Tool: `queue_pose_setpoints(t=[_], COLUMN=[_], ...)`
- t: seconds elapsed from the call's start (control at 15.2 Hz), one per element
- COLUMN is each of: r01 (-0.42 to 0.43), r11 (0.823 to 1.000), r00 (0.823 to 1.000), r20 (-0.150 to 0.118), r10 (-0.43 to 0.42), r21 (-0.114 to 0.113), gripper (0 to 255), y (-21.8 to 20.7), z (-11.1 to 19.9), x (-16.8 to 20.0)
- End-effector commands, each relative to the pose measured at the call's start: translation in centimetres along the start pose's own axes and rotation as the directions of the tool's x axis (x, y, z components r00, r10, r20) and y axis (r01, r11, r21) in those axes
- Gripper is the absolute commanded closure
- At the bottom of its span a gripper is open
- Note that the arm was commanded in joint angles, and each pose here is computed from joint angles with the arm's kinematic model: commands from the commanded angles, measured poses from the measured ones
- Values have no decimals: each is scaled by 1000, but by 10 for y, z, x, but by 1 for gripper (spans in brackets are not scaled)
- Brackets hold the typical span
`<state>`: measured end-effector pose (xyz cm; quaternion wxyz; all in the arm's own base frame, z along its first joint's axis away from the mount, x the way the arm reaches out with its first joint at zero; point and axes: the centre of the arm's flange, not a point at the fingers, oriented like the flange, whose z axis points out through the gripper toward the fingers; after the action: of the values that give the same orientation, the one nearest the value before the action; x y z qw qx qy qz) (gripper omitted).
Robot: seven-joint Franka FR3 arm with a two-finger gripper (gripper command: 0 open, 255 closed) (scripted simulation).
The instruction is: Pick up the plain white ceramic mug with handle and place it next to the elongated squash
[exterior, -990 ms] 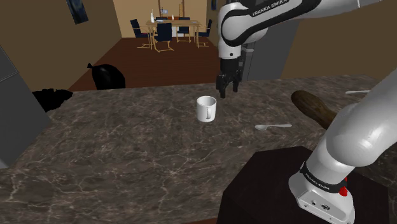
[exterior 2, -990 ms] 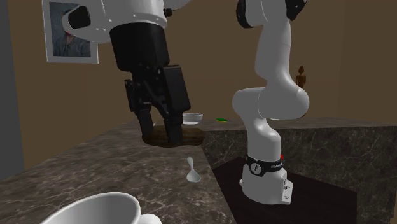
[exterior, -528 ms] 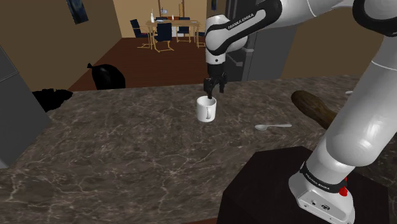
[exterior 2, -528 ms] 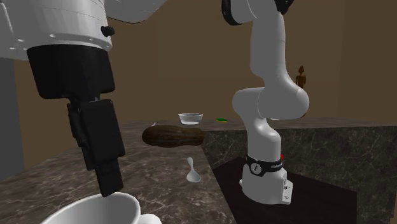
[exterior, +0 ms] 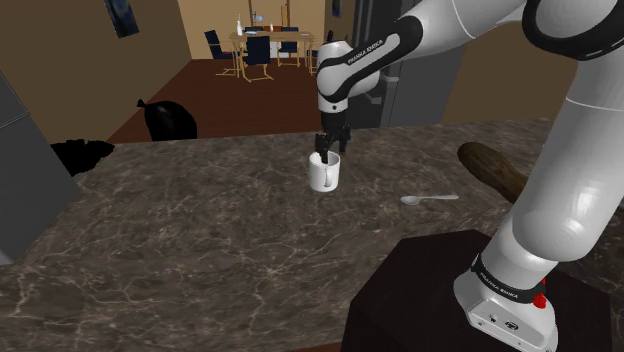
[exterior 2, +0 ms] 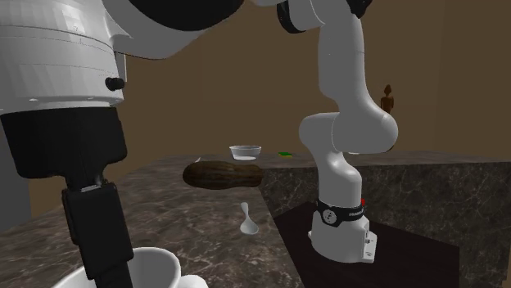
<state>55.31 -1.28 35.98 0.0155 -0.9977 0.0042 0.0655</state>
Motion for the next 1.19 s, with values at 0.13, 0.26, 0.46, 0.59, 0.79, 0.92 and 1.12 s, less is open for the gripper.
queue_pose_setpoints(t=[0.13,0.26,0.46,0.59,0.79,0.92,1.12], r01=[0,0,0,0,0,0,0], r11=[1000,1000,1000,1000,1000,1000,1000], r00=[1000,1000,1000,1000,1000,1000,1000], r20=[-1,-1,-1,-1,-1,-1,-1], r10=[0,0,0,0,0,0,0], r21=[0,0,0,0,0,0,0], gripper=[0,0,0,255,255,255,255], y=[-1,-1,-1,-1,-1,-1,-1], z=[13,13,13,13,13,13,13], x=[0,0,0,0,0,0,0])
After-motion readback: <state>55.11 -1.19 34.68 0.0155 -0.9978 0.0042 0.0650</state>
